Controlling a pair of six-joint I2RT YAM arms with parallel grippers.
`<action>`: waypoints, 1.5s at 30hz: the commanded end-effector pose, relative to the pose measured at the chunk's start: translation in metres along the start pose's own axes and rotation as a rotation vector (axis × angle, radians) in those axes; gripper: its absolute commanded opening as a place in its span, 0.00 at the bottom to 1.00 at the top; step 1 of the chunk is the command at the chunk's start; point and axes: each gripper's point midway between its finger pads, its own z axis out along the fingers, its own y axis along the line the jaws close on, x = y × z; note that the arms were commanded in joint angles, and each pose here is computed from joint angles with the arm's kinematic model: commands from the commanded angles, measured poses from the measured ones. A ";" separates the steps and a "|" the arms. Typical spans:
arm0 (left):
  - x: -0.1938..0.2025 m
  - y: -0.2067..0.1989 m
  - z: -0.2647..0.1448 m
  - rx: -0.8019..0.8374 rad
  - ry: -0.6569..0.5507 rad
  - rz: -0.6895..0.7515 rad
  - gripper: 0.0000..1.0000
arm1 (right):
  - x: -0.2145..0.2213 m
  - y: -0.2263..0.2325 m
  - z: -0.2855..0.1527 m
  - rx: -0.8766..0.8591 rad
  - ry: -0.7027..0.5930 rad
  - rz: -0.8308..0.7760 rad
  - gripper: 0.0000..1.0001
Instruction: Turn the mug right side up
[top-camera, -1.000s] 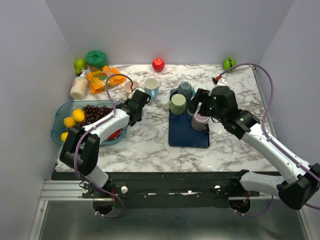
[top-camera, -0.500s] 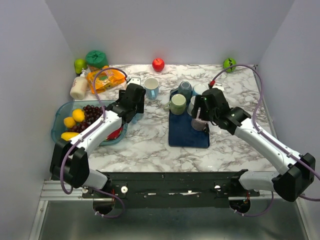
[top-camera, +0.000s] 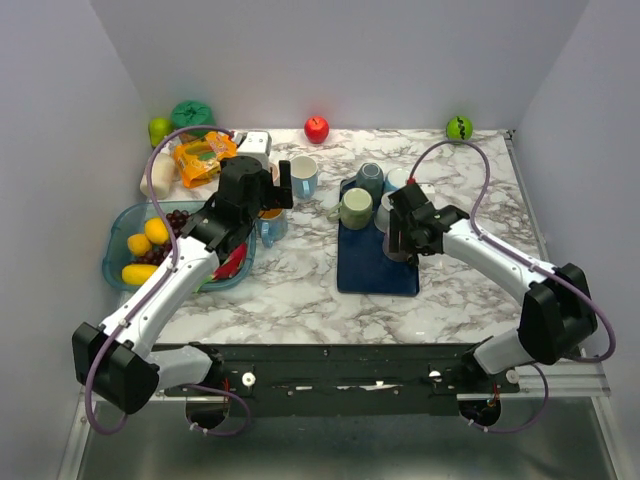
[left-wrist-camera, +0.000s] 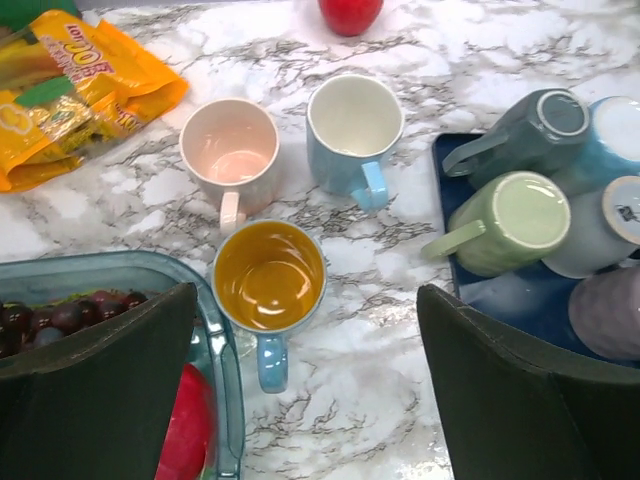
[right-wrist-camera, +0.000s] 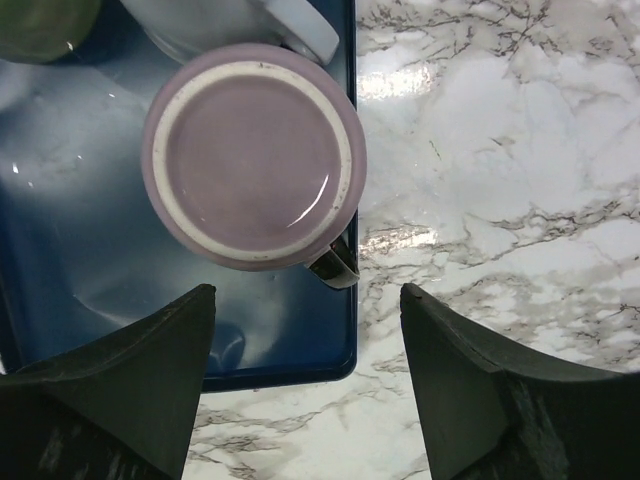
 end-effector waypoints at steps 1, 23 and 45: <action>-0.038 -0.022 -0.018 0.133 -0.104 -0.028 0.99 | 0.018 -0.001 0.014 0.015 0.072 -0.058 0.80; -0.033 -0.028 -0.022 0.168 -0.082 -0.052 0.99 | 0.029 0.031 0.035 -0.140 0.108 -0.134 0.53; -0.033 -0.037 -0.028 0.229 -0.100 -0.090 0.99 | 0.017 0.016 0.039 -0.059 0.019 -0.104 0.01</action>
